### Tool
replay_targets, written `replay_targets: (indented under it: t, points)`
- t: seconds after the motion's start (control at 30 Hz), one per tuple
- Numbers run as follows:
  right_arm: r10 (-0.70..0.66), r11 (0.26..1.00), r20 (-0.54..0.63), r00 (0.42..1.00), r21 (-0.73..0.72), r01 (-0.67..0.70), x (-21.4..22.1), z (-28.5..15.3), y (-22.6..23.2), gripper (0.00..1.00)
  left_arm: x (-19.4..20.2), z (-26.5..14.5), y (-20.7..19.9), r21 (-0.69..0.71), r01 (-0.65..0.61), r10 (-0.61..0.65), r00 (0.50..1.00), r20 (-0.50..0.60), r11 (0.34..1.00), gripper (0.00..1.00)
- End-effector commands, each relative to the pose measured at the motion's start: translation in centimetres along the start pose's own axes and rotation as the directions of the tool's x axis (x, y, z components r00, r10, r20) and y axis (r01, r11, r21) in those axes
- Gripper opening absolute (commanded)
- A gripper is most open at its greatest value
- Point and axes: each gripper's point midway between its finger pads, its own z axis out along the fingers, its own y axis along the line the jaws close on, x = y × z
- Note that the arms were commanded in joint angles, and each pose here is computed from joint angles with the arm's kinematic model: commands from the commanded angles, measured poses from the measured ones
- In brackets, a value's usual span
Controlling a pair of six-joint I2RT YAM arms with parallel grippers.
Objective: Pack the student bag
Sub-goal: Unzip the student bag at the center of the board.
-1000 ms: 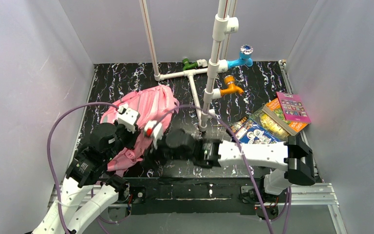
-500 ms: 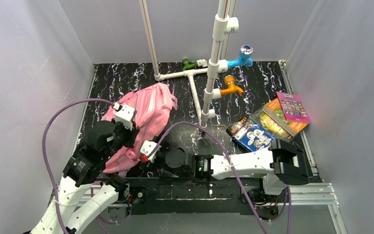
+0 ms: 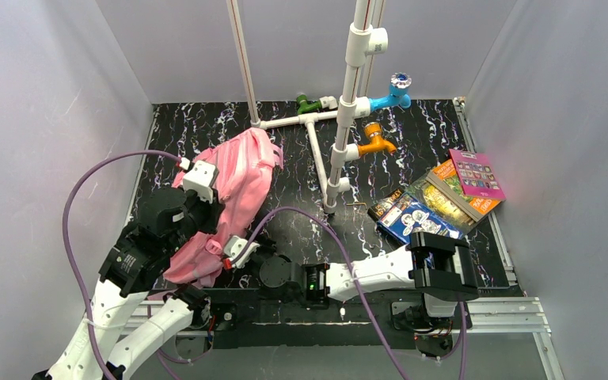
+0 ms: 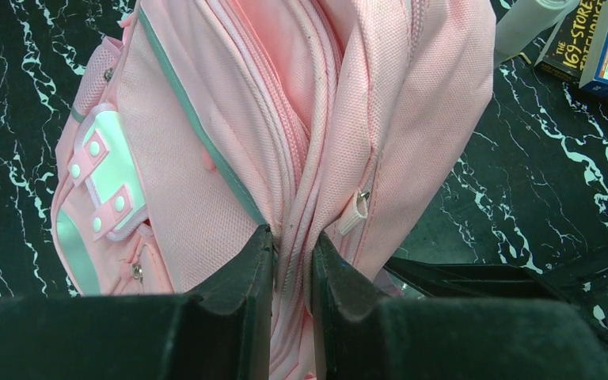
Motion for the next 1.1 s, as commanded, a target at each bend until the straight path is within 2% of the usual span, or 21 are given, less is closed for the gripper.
replay_targets:
  t: [0.0, 0.33, 0.5, 0.57, 0.63, 0.73, 0.8, 0.93, 1.07]
  points:
    - [0.044, 0.996, 0.048, 0.998, 0.078, -0.047, -1.7, 0.7, -1.0, 0.60, -3.7, -1.4, -0.1, 0.011, 0.051, -0.052, 0.991, 0.125, 0.999, 0.00]
    - [0.010, 0.981, 0.049, 0.999, 0.194, -0.019, -1.3, 1.9, -1.7, 0.62, -3.5, -0.8, -0.7, 0.036, 0.069, -0.072, 0.992, 0.106, 0.997, 0.00]
    - [0.002, 0.976, 0.063, 0.998, 0.215, -0.015, -2.4, 2.1, -2.2, 0.59, -3.1, -0.7, -0.7, 0.038, 0.065, -0.069, 0.993, 0.099, 0.997, 0.00]
    - [-0.006, 0.976, 0.062, 0.998, 0.218, -0.008, -2.6, 1.9, -2.5, 0.49, -2.7, -0.6, -0.7, 0.038, 0.061, -0.065, 0.994, 0.093, 0.997, 0.00]
    - [-0.008, 0.977, 0.059, 0.998, 0.215, -0.005, -2.8, 1.8, -2.8, 0.32, -2.2, -0.5, -0.7, 0.038, 0.055, -0.058, 0.995, 0.085, 0.998, 0.00]
    - [-0.020, 0.982, 0.049, 0.999, 0.189, 0.011, -3.7, 1.4, -3.2, 0.01, -1.4, -0.1, -0.7, 0.034, 0.041, -0.043, 0.997, 0.063, 0.999, 0.00]
    - [-0.021, 0.982, 0.012, 1.000, 0.187, 0.019, -3.9, 1.1, -3.6, 0.01, -0.8, 0.1, -0.6, 0.031, 0.024, -0.025, 0.999, 0.046, 0.999, 0.00]
    - [0.022, 0.989, 0.008, 1.000, 0.149, -0.023, -5.2, 0.3, -4.5, 0.01, -0.2, 0.2, -0.4, 0.026, -0.012, 0.011, 1.000, 0.029, 1.000, 0.00]
    - [0.135, 0.982, -0.042, 0.990, 0.142, -0.127, -5.0, 0.2, -6.4, 0.01, 0.0, 0.1, -0.1, 0.013, -0.026, 0.026, 0.999, 0.025, 1.000, 0.00]
